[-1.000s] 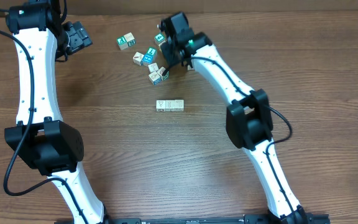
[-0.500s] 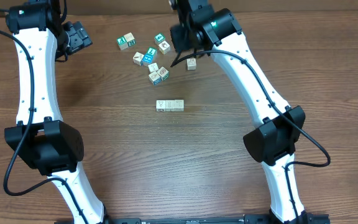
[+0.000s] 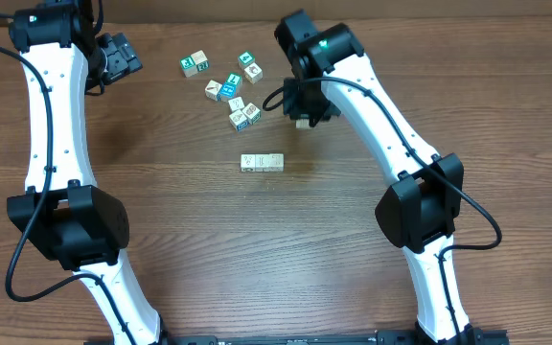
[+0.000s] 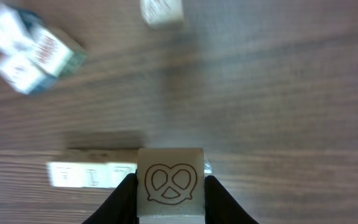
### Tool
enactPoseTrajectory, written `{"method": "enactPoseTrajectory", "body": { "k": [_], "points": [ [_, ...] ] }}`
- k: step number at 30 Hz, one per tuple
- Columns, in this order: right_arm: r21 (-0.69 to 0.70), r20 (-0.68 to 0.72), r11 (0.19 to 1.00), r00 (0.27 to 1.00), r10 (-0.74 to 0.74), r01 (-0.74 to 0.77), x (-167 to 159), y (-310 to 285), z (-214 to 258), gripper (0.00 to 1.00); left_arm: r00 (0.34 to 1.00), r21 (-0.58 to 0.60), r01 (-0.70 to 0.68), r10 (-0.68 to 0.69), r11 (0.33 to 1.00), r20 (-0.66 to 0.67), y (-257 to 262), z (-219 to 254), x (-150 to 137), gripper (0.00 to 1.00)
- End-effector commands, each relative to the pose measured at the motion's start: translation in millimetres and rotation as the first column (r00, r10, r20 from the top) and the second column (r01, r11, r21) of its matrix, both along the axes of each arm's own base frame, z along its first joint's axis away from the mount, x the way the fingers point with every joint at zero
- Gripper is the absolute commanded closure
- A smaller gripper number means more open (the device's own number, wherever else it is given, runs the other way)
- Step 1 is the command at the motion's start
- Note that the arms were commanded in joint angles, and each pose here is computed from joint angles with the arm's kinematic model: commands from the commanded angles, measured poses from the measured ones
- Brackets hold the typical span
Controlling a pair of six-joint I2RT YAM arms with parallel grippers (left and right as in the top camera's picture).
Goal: Form a horizontal line
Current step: 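Lift the pretzel block and carry it down toward the row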
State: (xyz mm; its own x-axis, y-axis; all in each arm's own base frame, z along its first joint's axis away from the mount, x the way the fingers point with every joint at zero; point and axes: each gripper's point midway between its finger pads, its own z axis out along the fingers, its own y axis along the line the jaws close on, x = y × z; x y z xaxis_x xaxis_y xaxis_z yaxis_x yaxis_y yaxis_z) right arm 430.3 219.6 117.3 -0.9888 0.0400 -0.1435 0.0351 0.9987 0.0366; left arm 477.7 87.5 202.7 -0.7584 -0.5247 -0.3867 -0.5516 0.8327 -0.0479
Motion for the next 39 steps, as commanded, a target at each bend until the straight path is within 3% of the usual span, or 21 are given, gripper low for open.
{"method": "enactPoseTrajectory", "body": {
  "k": [1, 9, 25, 39],
  "points": [
    [-0.034, -0.052, 0.998, 0.997, -0.051, 0.049, -10, -7, -20, 0.72, 1.000, 0.018, 0.012, -0.012, 1.000, 0.015, 2, 9, 0, 0.00],
    [-0.064, -0.104, 0.995, 0.991, -0.082, 0.075, -21, -14, -51, 0.72, 1.000, 0.018, 0.012, -0.012, 1.000, 0.015, 2, 9, 0, 0.00],
    [-0.093, 0.015, 0.981, 0.986, -0.168, 0.168, 3, -20, -67, 0.72, 1.000, 0.018, 0.012, -0.012, 1.000, 0.015, 2, 9, 0, 0.00],
    [-0.128, 0.010, 0.977, 0.985, -0.171, 0.170, -4, -30, -105, 0.71, 1.000, 0.018, 0.013, -0.013, 1.000, 0.015, 2, 9, 0, 0.01]
  ]
}}
